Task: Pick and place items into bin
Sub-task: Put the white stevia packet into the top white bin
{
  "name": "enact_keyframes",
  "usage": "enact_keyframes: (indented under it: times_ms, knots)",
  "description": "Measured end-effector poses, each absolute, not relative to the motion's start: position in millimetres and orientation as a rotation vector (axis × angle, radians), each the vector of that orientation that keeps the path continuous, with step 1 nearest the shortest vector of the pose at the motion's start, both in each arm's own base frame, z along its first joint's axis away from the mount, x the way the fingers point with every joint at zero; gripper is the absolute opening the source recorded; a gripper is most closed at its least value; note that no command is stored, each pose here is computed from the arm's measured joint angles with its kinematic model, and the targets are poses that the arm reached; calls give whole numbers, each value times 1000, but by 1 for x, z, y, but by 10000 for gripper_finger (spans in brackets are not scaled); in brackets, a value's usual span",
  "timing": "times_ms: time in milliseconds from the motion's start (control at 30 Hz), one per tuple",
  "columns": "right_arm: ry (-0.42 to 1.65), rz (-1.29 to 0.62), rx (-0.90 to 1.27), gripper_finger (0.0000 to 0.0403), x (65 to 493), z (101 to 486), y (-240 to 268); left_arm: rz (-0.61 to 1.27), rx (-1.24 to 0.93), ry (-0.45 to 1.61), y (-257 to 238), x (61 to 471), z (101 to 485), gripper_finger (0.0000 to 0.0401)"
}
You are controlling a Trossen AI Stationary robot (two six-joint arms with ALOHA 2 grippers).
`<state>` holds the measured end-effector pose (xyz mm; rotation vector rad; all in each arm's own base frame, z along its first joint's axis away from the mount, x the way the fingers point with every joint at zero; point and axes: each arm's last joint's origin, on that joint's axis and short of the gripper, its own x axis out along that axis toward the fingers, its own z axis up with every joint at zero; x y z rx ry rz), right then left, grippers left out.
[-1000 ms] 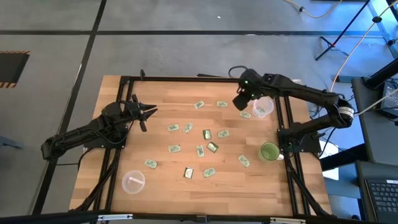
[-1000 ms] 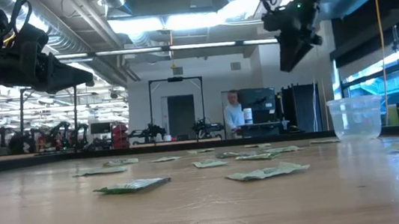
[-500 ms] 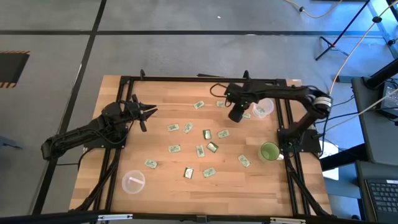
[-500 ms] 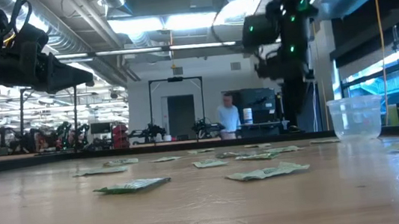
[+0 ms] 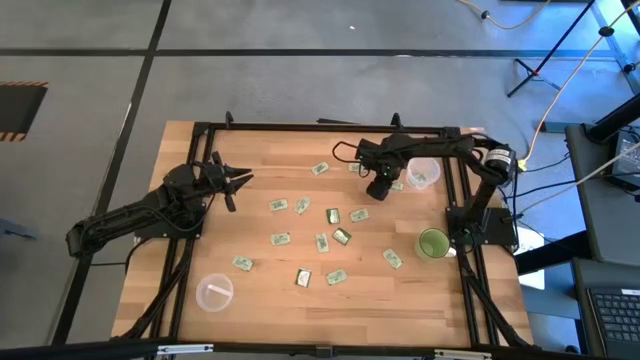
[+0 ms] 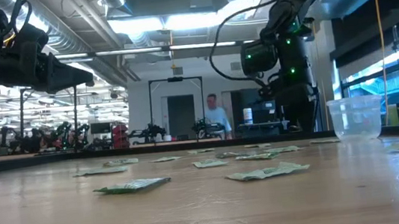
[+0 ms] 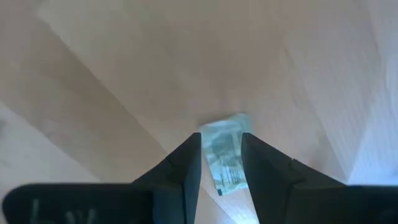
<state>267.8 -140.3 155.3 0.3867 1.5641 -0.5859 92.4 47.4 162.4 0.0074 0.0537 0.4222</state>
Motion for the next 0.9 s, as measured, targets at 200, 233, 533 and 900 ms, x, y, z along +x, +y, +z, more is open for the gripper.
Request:
enact_keyframes:
  times_ms: [200, 233, 533, 900]
  knots:
    - [1557, -613, 415, 117, 264, 155, -148, 422, 7, 54, 47, 92, 162, 75]
    - [1557, -614, 416, 117, 264, 155, -148, 422, 7, 54, 47, 92, 162, 75]
    - [1548, -597, 441, 112, 264, 155, -148, 422, 7, 54, 47, 92, 162, 75]
    - [1560, -557, 403, 77, 264, 155, -148, 422, 7, 54, 47, 92, 162, 75]
